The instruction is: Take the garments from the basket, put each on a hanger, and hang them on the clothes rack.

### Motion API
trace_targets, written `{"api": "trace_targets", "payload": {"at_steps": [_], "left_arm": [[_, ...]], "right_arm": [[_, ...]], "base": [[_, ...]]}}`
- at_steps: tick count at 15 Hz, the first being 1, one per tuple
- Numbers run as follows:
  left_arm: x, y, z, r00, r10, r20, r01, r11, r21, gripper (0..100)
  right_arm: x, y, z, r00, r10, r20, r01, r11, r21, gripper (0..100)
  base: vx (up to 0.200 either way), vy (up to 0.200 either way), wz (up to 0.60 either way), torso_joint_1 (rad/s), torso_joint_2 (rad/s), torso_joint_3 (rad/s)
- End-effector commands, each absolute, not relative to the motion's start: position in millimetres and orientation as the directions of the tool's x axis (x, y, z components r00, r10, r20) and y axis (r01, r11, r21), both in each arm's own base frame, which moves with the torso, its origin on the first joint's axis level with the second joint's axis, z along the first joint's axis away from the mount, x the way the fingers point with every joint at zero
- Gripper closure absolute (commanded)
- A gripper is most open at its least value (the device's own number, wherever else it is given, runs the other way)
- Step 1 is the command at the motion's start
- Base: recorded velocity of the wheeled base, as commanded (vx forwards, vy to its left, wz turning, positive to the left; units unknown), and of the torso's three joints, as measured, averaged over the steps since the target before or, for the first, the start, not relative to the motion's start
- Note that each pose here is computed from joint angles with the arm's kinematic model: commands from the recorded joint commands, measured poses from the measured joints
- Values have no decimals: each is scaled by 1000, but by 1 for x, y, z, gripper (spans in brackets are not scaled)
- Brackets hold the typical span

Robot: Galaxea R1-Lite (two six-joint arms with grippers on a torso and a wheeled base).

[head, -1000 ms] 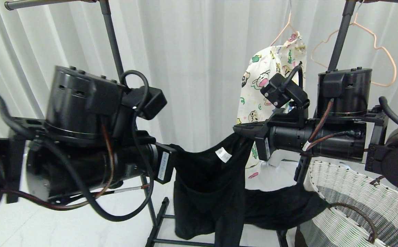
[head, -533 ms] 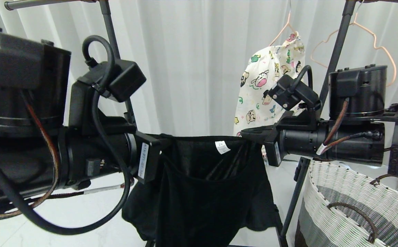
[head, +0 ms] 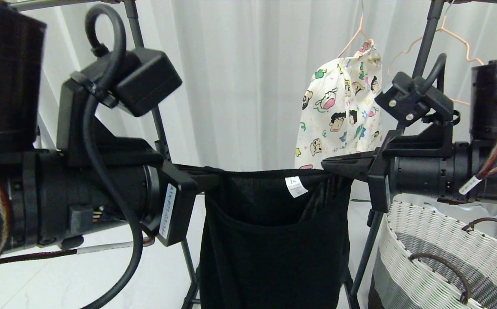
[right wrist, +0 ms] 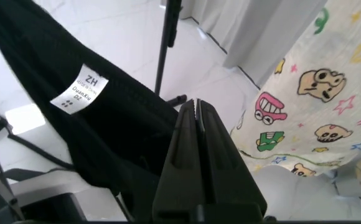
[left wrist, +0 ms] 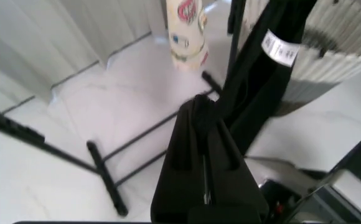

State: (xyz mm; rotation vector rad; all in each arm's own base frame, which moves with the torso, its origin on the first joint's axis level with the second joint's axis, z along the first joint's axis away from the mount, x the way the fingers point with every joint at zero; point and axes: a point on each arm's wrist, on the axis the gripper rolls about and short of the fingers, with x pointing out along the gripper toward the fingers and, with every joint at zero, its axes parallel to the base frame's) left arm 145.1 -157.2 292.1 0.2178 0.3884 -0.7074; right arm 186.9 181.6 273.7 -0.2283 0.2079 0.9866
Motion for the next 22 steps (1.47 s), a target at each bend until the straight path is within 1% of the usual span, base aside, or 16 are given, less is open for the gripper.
{"api": "trace_targets", "payload": {"at_steps": [1, 3, 4, 5, 6, 9, 11, 13, 14, 15, 18, 22], "left_arm": [[148, -161, 312, 708, -609, -357, 669, 741, 61, 100], [151, -162, 323, 720, -614, -323, 665, 744, 67, 100], [151, -162, 323, 721, -615, -320, 668, 740, 82, 100], [150, -161, 324, 723, -614, -317, 674, 726, 133, 100], [150, -161, 325, 724, -615, -313, 676, 722, 146, 100], [150, -161, 325, 729, -610, -311, 672, 724, 153, 100], [150, -161, 325, 728, -611, -311, 677, 714, 179, 100], [156, -168, 328, 736, -626, -257, 675, 708, 210, 100], [166, -178, 329, 742, -639, -204, 670, 706, 227, 100], [173, -186, 329, 741, -649, -171, 670, 702, 242, 100], [182, -196, 331, 707, -689, -156, 704, 666, 247, 100], [182, -196, 333, 706, -692, -151, 704, 661, 261, 100]], "right_arm": [[181, 177, 295, 544, 808, -226, -839, 534, -109, 100], [182, 177, 316, 547, 813, -199, -837, 535, -116, 100], [181, 176, 321, 548, 814, -192, -836, 535, -118, 100], [180, 176, 332, 547, 818, -178, -837, 534, -121, 100], [180, 175, 337, 549, 819, -168, -836, 535, -123, 100], [178, 174, 342, 551, 819, -161, -834, 537, -125, 100], [172, 168, 345, 550, 818, -168, -835, 536, -123, 100], [155, 155, 349, 536, 821, -195, -844, 525, -112, 100], [140, 146, 352, 517, 829, -211, -855, 511, -88, 100], [128, 141, 355, 496, 841, -215, -867, 493, -70, 100], [112, 134, 357, 464, 856, -230, -884, 463, -60, 100], [110, 133, 357, 461, 857, -231, -886, 460, -60, 100]], "base": [[0, 0, 0, 0, 0, 0], [0, 0, 0, 0, 0, 0], [0, 0, 0, 0, 0, 0], [0, 0, 0, 0, 0, 0], [0, 0, 0, 0, 0, 0], [0, 0, 0, 0, 0, 0], [0, 0, 0, 0, 0, 0], [0, 0, 0, 0, 0, 0], [0, 0, 0, 0, 0, 0], [0, 0, 0, 0, 0, 0], [0, 0, 0, 0, 0, 0], [0, 0, 0, 0, 0, 0]]}}
